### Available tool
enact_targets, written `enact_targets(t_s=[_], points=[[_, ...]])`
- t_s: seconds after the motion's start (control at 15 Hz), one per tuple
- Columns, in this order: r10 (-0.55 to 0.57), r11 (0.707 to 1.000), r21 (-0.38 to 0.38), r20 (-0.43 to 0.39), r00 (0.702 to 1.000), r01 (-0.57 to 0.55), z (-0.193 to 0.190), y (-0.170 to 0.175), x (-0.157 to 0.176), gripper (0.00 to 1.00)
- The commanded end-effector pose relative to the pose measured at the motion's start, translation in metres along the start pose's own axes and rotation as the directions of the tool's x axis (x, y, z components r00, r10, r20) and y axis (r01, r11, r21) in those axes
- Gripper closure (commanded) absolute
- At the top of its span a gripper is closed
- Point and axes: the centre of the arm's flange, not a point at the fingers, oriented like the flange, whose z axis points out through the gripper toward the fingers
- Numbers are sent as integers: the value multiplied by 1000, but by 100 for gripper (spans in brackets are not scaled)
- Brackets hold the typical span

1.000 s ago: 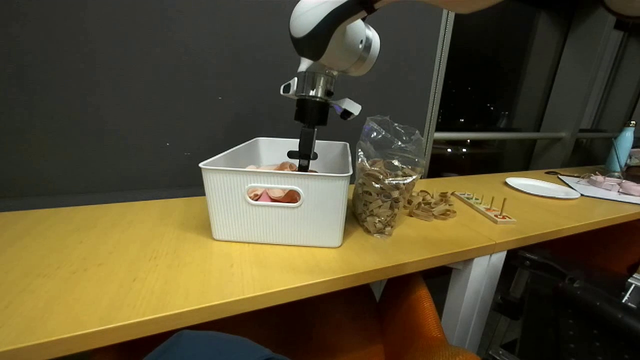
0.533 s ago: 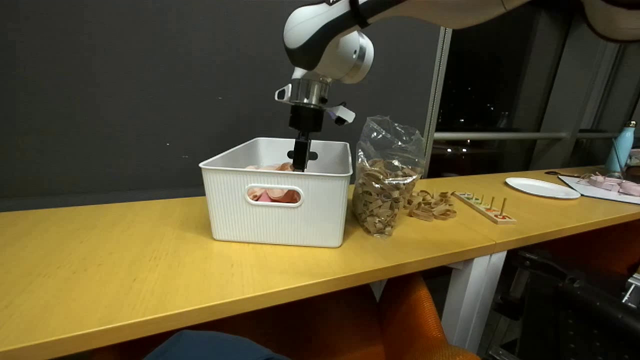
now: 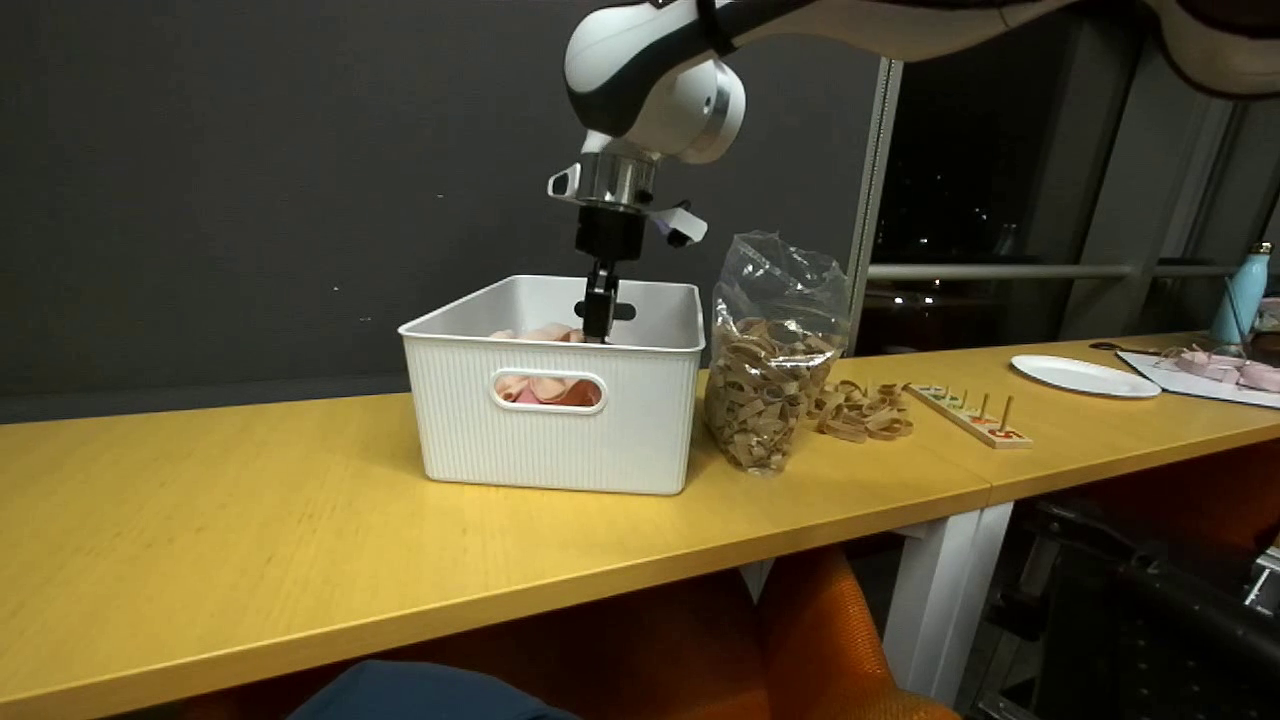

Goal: Remove the t-shirts from the white storage container and put them on the backrest of the chair on the right.

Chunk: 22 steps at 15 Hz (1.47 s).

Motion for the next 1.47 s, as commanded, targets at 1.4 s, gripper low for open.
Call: enact_targets(t_s=[1.4], points=[[49,998,-33,-12,999,-50,-212,-157,35,99]])
